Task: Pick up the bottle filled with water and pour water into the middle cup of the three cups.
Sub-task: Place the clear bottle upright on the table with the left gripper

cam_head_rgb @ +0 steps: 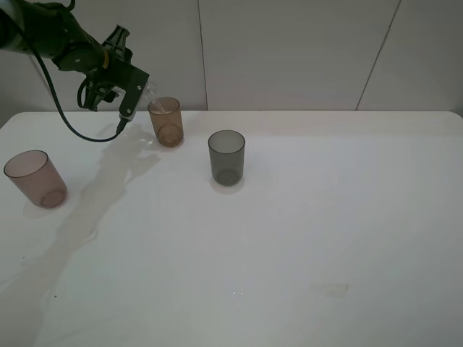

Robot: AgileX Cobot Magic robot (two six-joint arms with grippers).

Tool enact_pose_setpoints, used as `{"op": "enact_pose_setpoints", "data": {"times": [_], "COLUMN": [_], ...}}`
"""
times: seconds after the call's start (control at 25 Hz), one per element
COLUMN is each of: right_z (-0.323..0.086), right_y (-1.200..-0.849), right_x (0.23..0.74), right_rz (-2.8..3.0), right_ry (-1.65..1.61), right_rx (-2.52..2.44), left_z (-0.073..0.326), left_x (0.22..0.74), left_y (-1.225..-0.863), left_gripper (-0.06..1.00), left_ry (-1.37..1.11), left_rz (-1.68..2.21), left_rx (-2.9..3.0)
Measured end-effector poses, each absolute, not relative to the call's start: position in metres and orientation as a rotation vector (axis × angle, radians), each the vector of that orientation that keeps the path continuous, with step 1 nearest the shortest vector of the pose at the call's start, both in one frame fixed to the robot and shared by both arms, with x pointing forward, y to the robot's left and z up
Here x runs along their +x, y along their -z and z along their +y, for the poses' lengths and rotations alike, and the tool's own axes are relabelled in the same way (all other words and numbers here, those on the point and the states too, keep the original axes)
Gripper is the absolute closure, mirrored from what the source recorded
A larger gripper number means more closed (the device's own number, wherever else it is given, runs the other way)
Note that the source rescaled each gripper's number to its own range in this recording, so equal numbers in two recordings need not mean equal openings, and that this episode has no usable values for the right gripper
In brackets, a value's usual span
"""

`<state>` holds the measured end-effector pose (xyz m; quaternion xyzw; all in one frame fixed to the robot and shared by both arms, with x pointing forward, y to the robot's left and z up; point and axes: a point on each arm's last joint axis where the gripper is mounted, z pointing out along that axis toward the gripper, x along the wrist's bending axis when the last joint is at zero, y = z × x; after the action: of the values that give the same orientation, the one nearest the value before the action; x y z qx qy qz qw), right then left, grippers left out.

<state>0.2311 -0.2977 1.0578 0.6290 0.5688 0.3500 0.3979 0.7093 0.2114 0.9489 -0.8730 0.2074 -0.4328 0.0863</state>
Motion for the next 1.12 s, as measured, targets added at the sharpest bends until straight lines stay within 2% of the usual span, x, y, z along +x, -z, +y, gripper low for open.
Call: {"op": "enact_pose_setpoints", "data": {"times": [1.12], "right_z": [-0.2977], "right_y": [-1.0578], "right_x": [0.2311], "right_rz": [1.44], "right_ry": [-0.886], "right_rx": [1.593], "left_z": [0.2067], "left_x": [0.7119], "left_y": [-0.953], "left_gripper": [0.92], "left_ry": [1.317], "left_rz": [0.875], "left_rx": [-2.437]}}
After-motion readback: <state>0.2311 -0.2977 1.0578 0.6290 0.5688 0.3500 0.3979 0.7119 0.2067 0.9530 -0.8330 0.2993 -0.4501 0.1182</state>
